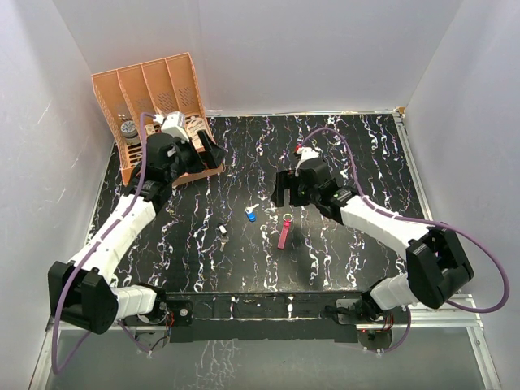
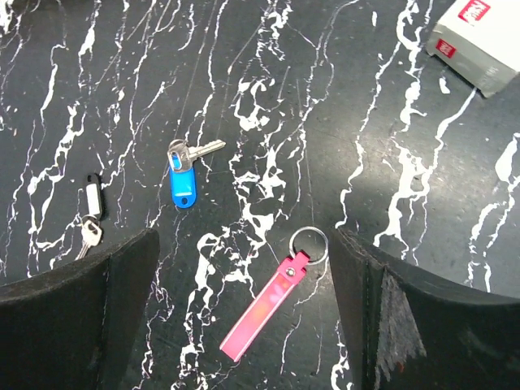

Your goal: Put the keys on the keyring

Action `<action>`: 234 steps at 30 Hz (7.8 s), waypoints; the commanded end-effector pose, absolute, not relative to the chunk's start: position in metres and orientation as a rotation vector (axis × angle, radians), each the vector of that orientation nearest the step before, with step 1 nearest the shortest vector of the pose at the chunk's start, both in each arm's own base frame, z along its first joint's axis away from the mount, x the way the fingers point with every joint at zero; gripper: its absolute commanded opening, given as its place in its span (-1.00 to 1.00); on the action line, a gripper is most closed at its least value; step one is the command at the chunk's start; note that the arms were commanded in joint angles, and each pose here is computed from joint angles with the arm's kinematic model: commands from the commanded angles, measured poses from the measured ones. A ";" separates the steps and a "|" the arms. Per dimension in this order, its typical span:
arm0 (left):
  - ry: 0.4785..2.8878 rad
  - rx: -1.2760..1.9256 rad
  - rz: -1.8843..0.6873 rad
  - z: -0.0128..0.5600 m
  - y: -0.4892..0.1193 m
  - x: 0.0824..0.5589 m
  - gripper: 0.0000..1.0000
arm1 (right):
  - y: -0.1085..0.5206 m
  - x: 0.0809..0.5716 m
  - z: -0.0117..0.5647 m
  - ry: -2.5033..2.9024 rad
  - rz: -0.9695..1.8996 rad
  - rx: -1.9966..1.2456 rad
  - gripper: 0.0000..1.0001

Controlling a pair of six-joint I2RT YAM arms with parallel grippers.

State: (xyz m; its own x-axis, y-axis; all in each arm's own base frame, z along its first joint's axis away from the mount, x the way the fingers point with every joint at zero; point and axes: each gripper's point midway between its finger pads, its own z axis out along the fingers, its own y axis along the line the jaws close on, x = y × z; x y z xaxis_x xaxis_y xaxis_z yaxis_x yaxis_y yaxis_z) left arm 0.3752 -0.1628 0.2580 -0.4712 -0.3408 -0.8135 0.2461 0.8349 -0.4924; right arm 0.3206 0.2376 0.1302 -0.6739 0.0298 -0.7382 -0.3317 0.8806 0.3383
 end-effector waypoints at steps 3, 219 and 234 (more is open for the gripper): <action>2.047 -0.023 -0.682 0.217 -0.185 0.348 0.97 | 0.229 0.318 0.147 2.286 0.496 -0.163 0.57; 1.689 0.697 -0.680 0.216 -0.283 0.338 -0.42 | 0.271 0.296 0.274 2.085 0.426 -0.469 -0.84; 1.651 0.697 -0.699 0.221 -0.282 0.329 -0.87 | 0.271 0.300 0.270 2.095 0.415 -0.436 -0.84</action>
State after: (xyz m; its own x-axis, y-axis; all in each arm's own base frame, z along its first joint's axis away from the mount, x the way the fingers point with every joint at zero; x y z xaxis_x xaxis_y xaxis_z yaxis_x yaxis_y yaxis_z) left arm 0.3349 -0.2798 0.1970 -0.2352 0.1137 -0.9653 0.7399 0.6650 -0.1020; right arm 0.2919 0.2681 0.2377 -0.5684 -0.2163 -0.7938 -0.4683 0.8784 0.0959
